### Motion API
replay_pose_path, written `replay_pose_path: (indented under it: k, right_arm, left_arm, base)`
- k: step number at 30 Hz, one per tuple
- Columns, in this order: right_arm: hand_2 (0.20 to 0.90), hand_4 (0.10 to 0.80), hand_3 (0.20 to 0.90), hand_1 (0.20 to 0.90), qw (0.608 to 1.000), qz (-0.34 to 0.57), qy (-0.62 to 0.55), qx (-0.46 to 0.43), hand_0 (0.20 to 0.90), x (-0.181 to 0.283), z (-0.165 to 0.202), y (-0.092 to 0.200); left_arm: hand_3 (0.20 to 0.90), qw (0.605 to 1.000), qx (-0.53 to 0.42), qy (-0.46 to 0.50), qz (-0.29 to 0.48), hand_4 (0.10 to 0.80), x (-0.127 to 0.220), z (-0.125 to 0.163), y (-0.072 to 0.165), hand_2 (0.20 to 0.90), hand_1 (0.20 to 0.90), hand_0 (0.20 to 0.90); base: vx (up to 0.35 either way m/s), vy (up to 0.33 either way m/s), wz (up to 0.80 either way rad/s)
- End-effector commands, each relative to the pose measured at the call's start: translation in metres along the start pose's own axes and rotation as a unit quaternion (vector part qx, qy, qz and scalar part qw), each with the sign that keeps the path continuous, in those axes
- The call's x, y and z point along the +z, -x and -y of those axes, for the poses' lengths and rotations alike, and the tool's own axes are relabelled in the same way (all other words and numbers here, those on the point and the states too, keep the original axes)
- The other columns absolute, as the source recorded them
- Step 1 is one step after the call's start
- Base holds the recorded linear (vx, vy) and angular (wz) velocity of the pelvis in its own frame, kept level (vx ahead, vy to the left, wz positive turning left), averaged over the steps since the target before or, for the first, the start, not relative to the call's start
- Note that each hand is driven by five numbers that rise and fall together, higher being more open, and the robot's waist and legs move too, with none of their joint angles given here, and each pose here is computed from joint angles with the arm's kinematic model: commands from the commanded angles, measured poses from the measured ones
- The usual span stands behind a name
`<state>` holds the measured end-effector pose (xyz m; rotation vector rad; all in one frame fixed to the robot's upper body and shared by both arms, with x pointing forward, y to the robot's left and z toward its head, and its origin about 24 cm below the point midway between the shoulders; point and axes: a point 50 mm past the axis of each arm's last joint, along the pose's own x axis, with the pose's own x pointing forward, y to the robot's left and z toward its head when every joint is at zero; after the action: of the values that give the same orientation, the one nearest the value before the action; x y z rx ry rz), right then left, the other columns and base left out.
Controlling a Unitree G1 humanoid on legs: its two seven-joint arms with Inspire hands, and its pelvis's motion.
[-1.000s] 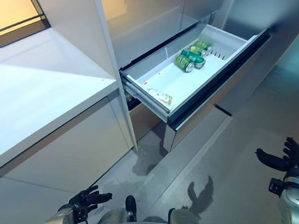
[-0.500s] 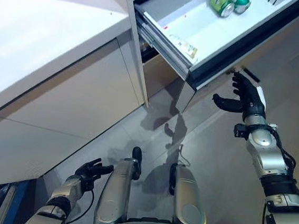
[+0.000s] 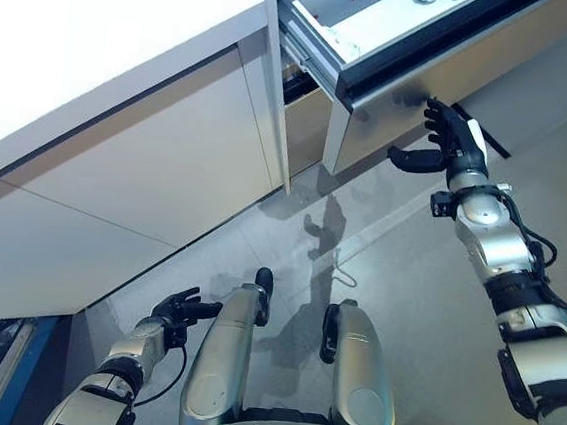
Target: Put drinks into fridge and close the fridge
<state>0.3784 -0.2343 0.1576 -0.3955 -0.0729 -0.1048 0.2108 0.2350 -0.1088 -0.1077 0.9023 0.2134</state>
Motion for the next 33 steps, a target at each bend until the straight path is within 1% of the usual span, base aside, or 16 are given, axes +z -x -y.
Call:
replay_pose_path:
  k: [1, 7, 11, 20, 23, 26, 28, 30, 31, 33]
  right_arm:
    - [0.900, 0.800, 0.900, 0.900, 0.960, 0.237, -0.086, 0.122, 0.900, 0.130, -0.062, -0.006]
    - [0.900, 0.800, 0.900, 0.900, 0.944, 0.245, -0.151, 0.160, 0.900, 0.150, -0.088, -0.003]
    - [0.900, 0.800, 0.900, 0.900, 0.938, 0.251, -0.164, 0.176, 0.900, 0.161, -0.097, 0.001]
    - [0.900, 0.800, 0.900, 0.900, 0.925, 0.272, -0.201, 0.174, 0.900, 0.165, -0.084, 0.004]
    - [0.900, 0.800, 0.900, 0.900, 0.930, 0.275, -0.198, 0.142, 0.900, 0.151, -0.071, 0.004]
    - [0.900, 0.800, 0.900, 0.900, 0.944, 0.275, -0.169, 0.074, 0.900, 0.134, -0.052, 0.004]
    - [0.900, 0.800, 0.900, 0.900, 0.953, 0.262, -0.150, 0.018, 0.900, 0.114, -0.035, 0.007]
    - [0.900, 0.800, 0.900, 0.900, 0.960, 0.235, -0.149, -0.017, 0.900, 0.089, -0.024, 0.013]
    - [0.900, 0.800, 0.900, 0.900, 0.967, 0.206, -0.142, -0.037, 0.900, 0.063, -0.019, 0.021]
    - [0.900, 0.800, 0.900, 0.900, 0.979, 0.155, -0.129, -0.036, 0.900, 0.020, -0.017, 0.038]
  left_arm:
    - [0.900, 1.000, -0.015, -0.018, -0.009, 0.800, -0.011, 0.001, 0.003, 0.900, 0.900, 0.900]
    - [0.900, 0.998, -0.039, -0.044, -0.005, 0.800, -0.012, 0.007, 0.003, 0.900, 0.900, 0.900]
    - [0.900, 0.997, -0.047, -0.054, 0.008, 0.800, -0.007, 0.013, 0.004, 0.900, 0.900, 0.900]
    - [0.900, 0.997, -0.049, -0.065, 0.010, 0.800, -0.011, 0.012, 0.005, 0.900, 0.900, 0.900]
    - [0.900, 0.997, -0.048, -0.065, 0.005, 0.800, -0.015, 0.013, 0.006, 0.900, 0.900, 0.900]
    - [0.900, 0.997, -0.049, -0.062, 0.001, 0.800, -0.018, 0.013, 0.007, 0.900, 0.900, 0.900]
    - [0.900, 0.997, -0.049, -0.062, -0.005, 0.800, -0.020, 0.012, 0.007, 0.900, 0.900, 0.900]
    - [0.900, 0.997, -0.046, -0.051, -0.015, 0.800, -0.025, 0.010, 0.008, 0.900, 0.900, 0.900]
    - [0.900, 0.998, -0.044, -0.041, -0.022, 0.800, -0.029, 0.008, 0.009, 0.900, 0.900, 0.900]
    - [0.900, 0.998, -0.039, -0.033, -0.041, 0.800, -0.041, 0.002, 0.012, 0.900, 0.900, 0.900]
  base:
    - [0.065, -0.006, 0.07]
    - [0.044, 0.013, 0.14]
    - [0.012, -0.004, 0.13]
    - [0.023, -0.012, 0.07]
    - [0.014, 0.028, 0.04]
    - [-0.027, 0.043, 0.06]
    - [-0.053, 0.038, 0.10]
    - [-0.023, 0.005, 0.16]
    - [-0.001, -0.013, 0.17]
    - [0.028, -0.031, 0.16]
